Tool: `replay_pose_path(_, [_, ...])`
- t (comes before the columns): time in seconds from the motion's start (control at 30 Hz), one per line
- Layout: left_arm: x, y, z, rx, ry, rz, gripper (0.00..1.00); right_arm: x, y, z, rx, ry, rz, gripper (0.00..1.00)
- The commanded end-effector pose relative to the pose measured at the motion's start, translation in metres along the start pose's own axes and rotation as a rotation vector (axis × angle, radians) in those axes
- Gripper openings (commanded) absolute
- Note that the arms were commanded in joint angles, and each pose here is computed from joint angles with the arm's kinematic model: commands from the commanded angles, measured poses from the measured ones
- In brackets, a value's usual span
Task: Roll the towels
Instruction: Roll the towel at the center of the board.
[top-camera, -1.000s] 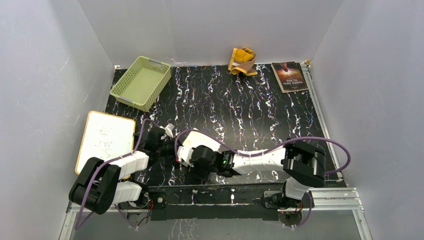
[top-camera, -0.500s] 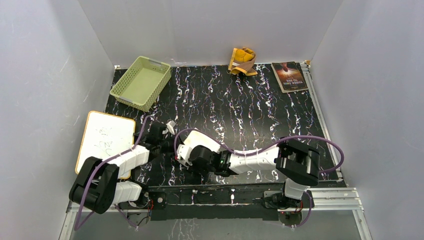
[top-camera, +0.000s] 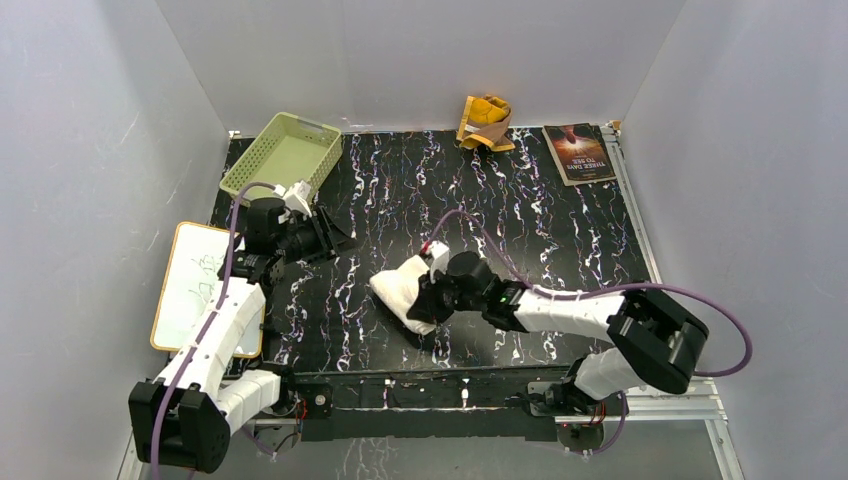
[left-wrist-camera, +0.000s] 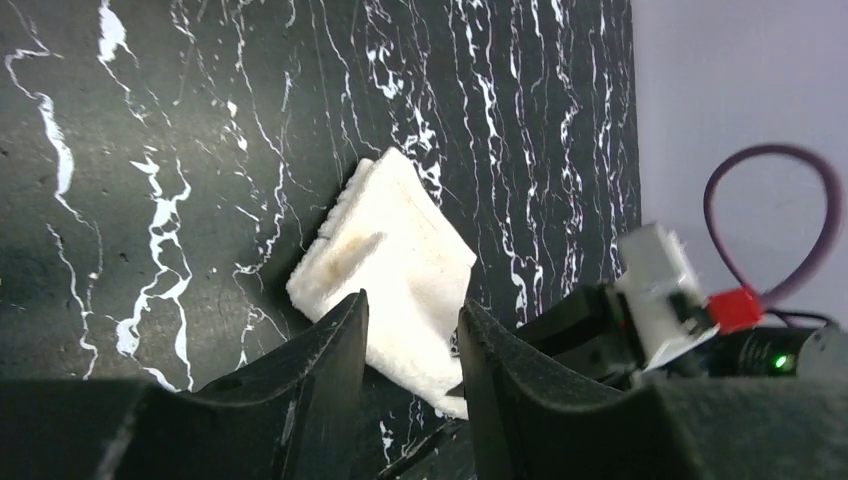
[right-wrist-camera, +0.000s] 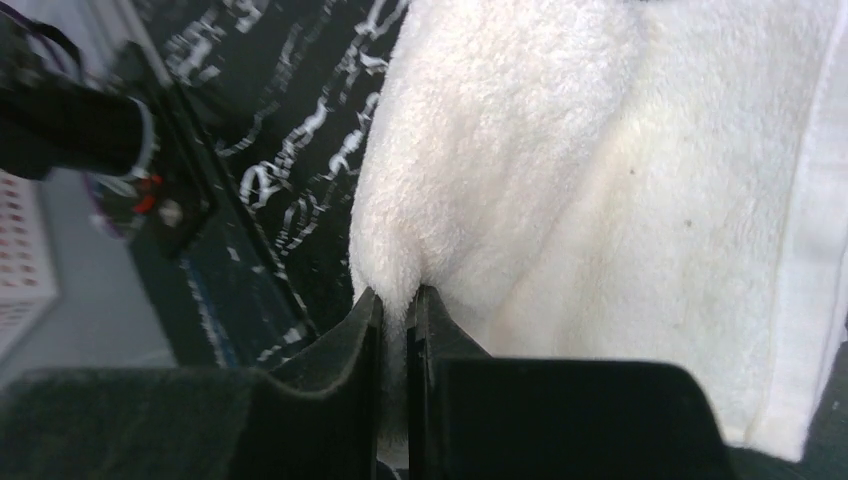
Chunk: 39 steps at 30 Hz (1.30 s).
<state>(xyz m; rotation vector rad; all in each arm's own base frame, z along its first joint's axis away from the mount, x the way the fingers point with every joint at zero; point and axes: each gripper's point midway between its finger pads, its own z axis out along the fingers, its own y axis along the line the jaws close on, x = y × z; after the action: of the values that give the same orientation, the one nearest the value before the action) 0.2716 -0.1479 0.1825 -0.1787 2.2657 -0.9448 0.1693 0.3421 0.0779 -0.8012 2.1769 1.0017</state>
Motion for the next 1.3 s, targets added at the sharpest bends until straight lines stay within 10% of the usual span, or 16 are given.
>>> replay_pose_path(0.0, [0.027, -0.007, -0.002, 0.072, 0.085, -0.020, 0.37, -0.055, 0.035, -0.021, -0.236, -0.182, 0.180, 0.00])
replay_pose_path(0.7, [0.099, -0.039, 0.073, 0.141, 0.251, -0.001, 0.29, -0.001, -0.008, -0.028, -0.494, -0.163, 0.705, 0.00])
replay_pose_path(1.17, [0.178, 0.015, 0.121, 0.019, 0.377, -0.090, 0.21, 0.013, -0.040, 0.002, -0.310, -0.080, 0.634, 0.00])
replay_pose_path(1.27, [0.186, 0.029, 0.125, -0.025, 0.400, -0.082, 0.20, 0.012, -0.057, 0.007, -0.173, -0.040, 0.529, 0.40])
